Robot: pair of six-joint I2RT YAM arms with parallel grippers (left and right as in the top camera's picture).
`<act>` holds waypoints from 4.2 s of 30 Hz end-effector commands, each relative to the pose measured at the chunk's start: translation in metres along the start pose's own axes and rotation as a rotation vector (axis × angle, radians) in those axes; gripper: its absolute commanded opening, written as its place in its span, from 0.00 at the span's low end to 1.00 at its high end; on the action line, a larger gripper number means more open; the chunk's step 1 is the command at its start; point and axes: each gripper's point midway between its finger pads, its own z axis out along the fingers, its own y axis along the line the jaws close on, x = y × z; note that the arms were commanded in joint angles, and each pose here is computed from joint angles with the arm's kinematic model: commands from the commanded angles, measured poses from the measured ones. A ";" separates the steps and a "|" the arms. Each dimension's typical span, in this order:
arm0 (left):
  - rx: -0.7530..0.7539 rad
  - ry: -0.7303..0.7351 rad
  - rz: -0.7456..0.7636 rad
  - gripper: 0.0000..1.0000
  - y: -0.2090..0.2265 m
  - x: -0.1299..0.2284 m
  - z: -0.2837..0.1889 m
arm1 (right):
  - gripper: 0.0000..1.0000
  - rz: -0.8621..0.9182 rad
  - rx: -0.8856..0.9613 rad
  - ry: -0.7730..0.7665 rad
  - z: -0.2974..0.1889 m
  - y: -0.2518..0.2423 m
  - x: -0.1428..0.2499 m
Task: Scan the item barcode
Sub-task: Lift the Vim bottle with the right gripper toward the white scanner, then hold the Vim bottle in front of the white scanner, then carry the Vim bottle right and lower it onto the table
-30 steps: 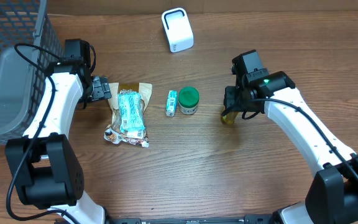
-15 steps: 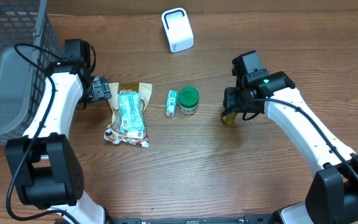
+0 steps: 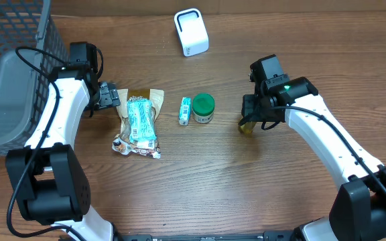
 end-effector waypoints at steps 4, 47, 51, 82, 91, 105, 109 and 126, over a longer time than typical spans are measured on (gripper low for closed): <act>-0.010 -0.011 0.006 1.00 0.001 -0.003 -0.002 | 0.34 -0.004 0.000 -0.028 -0.006 0.002 -0.010; -0.010 -0.011 0.006 1.00 0.001 -0.003 -0.002 | 0.20 -0.882 0.103 -0.638 -0.082 0.113 -0.202; -0.010 -0.011 0.006 1.00 0.001 -0.003 -0.002 | 0.19 -0.982 0.155 -0.716 -0.074 0.132 -0.219; -0.010 -0.011 0.006 1.00 0.001 -0.003 -0.002 | 0.22 -1.014 0.249 -1.023 -0.053 0.164 -0.280; -0.010 -0.011 0.006 1.00 0.001 -0.003 -0.002 | 0.22 -1.118 0.312 -1.022 -0.037 0.166 -0.283; -0.010 -0.011 0.006 0.99 0.001 -0.003 -0.002 | 0.18 -1.235 0.361 -0.975 -0.002 0.169 -0.279; -0.010 -0.011 0.006 1.00 0.001 -0.003 -0.002 | 0.18 -1.227 0.366 -1.001 -0.008 0.171 -0.282; -0.010 -0.011 0.006 1.00 0.001 -0.003 -0.002 | 0.32 -0.552 0.061 -1.147 -0.162 0.140 -0.282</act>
